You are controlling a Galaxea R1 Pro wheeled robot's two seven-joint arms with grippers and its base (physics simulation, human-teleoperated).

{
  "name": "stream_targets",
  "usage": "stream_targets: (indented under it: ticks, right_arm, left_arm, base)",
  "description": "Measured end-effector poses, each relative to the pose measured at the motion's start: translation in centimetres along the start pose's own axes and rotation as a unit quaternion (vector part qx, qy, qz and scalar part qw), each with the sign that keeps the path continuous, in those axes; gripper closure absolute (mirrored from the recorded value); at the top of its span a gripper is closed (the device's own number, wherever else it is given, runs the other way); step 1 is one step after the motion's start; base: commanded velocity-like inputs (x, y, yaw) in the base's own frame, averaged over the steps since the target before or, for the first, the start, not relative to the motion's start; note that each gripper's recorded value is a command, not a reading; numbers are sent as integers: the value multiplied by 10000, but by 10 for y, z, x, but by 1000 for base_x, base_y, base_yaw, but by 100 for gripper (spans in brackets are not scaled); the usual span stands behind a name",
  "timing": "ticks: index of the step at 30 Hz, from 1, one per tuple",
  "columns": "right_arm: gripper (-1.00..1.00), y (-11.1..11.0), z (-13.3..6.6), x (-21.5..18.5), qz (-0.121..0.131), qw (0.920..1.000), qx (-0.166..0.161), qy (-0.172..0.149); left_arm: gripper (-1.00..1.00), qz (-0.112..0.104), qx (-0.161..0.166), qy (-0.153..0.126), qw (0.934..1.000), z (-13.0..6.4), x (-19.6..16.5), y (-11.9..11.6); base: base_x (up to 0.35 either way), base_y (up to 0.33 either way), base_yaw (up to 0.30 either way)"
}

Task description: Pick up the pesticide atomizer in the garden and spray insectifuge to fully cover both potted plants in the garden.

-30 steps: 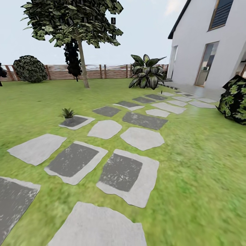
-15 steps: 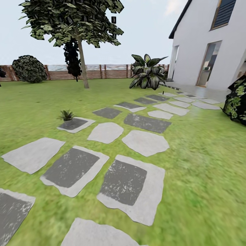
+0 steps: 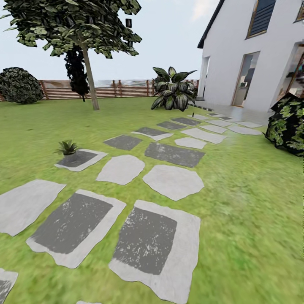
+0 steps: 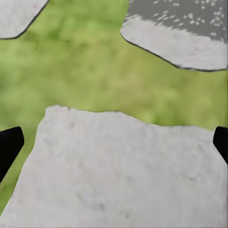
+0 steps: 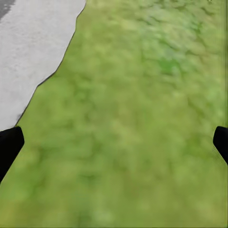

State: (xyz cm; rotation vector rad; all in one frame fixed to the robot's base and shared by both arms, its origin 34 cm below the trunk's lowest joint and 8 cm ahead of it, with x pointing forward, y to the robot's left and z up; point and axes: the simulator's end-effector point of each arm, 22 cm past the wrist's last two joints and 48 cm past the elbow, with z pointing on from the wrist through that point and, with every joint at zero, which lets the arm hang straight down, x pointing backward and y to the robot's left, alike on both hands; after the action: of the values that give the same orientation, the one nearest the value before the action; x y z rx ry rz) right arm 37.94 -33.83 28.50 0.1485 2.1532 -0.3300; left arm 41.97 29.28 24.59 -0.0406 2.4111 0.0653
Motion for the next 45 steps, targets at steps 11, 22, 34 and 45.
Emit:
stream_targets:
  ticks: [11, 22, 34, 45]
  right_arm:
    - [-100, 1, 0, 0, 13, 10000, -1, -2]
    - [-100, 14, 0, -1, 0, 9994, -348, -6]
    - [-100, 16, 0, 0, 10, 9993, -386, 3]
    - [-100, 16, 0, -1, 16, 9993, -385, -3]
  left_arm:
    - [-100, 0, -1, 11, 10000, 0, 1, 0]
    - [-100, 1, 0, 11, 10000, 0, 1, 0]
    - [-100, 0, 0, 10, 10000, 0, 1, 0]
    - [-100, 0, 0, 10, 10000, 0, 1, 0]
  base:
    - [333, 0, -17]
    - [333, 0, 0]
    - [333, 0, 0]
    - [333, 0, 0]
